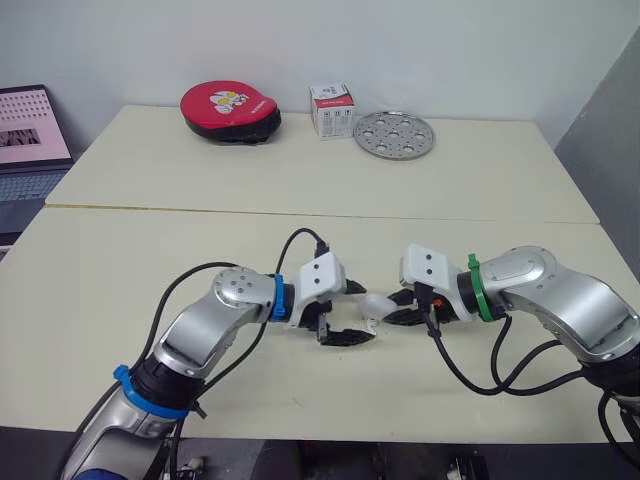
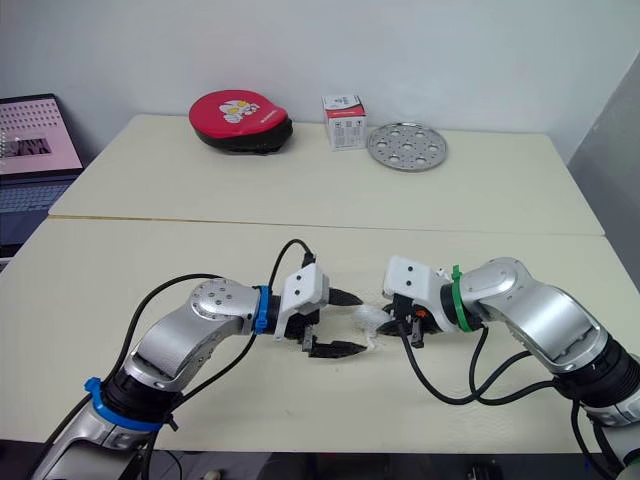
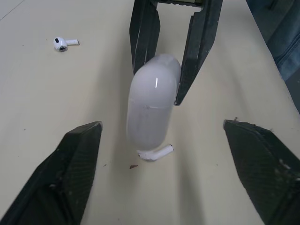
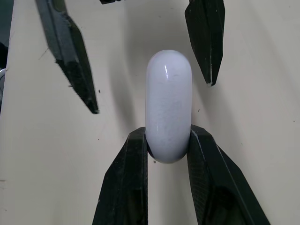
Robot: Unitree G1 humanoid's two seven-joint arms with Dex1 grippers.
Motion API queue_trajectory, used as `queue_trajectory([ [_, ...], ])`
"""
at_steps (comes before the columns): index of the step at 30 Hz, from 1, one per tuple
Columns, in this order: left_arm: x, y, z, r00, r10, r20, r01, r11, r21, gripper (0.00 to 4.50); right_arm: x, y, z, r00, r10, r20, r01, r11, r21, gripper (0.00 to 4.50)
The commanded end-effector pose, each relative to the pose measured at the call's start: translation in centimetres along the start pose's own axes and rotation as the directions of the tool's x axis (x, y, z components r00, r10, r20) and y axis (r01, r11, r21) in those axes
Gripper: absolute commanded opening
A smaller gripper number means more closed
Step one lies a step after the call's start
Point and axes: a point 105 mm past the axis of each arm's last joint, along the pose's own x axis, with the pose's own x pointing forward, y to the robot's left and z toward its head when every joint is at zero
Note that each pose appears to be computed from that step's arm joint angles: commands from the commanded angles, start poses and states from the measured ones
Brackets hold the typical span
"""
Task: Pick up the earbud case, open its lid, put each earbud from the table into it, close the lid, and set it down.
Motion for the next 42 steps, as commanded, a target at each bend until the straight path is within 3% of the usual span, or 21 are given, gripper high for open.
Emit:
queue_trajectory([
  [1, 0.1, 0.1, 1.0, 1.0, -0.004, 0.024, 0.002, 0.999, 0.053, 2.87, -0.3, 0.0, 1.1, 1.0, 0.001, 0.015, 0.0, 0.998, -0.062, 0.73],
  [6, 0.5, 0.0, 1.0, 1.0, -0.014, 0.028, 0.012, 0.998, 0.061, 1.17, -0.2, 0.2, 1.2, 1.0, 0.011, 0.018, -0.009, 0.997, -0.082, 0.73],
  [8, 0.8, -0.2, 1.0, 0.999, -0.023, 0.029, 0.021, 0.998, 0.066, 0.78, -0.1, 0.4, 1.4, 1.0, 0.016, 0.023, -0.014, 0.996, -0.088, 0.73],
  [13, 0.7, -0.2, 0.6, 1.0, -0.016, 0.022, 0.014, 0.998, 0.068, 0.78, -0.2, 0.6, 1.6, 0.999, 0.027, 0.038, -0.023, 0.996, -0.09, 0.73],
  [19, 0.2, 0.5, -0.2, 0.998, 0.041, 0.043, -0.041, 0.999, 0.005, 0.78, -1.3, -0.3, 1.1, 1.0, -0.018, 0.012, 0.019, 0.993, -0.117, 2.83],
  [23, -0.5, 0.9, -0.7, 0.989, 0.089, 0.118, -0.079, 0.993, -0.084, 0.78, -2.6, -1.0, 1.5, 0.998, -0.066, 0.019, 0.069, 0.982, -0.174, 4.34],
  [24, -0.7, 0.8, -0.6, 0.984, 0.089, 0.155, -0.074, 0.992, -0.102, 0.78, -2.9, -1.0, 1.8, 0.997, -0.069, 0.034, 0.074, 0.977, -0.198, 4.49],
  [28, -1.0, -0.1, -0.2, 0.96, 0.057, 0.274, -0.022, 0.991, -0.13, 0.78, -2.9, -0.9, 3.0, 0.991, -0.081, 0.109, 0.104, 0.967, -0.231, 4.5],
  [32, -0.9, -1.1, 0.3, 0.949, 0.011, 0.315, 0.028, 0.992, -0.119, 0.78, -2.5, -1.4, 3.7, 0.982, -0.121, 0.144, 0.148, 0.97, -0.193, 4.5],
  [42, -0.8, -1.7, 0.3, 0.954, -0.029, 0.299, 0.053, 0.996, -0.075, 0.78, -2.4, -2.0, 3.5, 0.982, -0.127, 0.138, 0.152, 0.97, -0.189, 4.5],
])
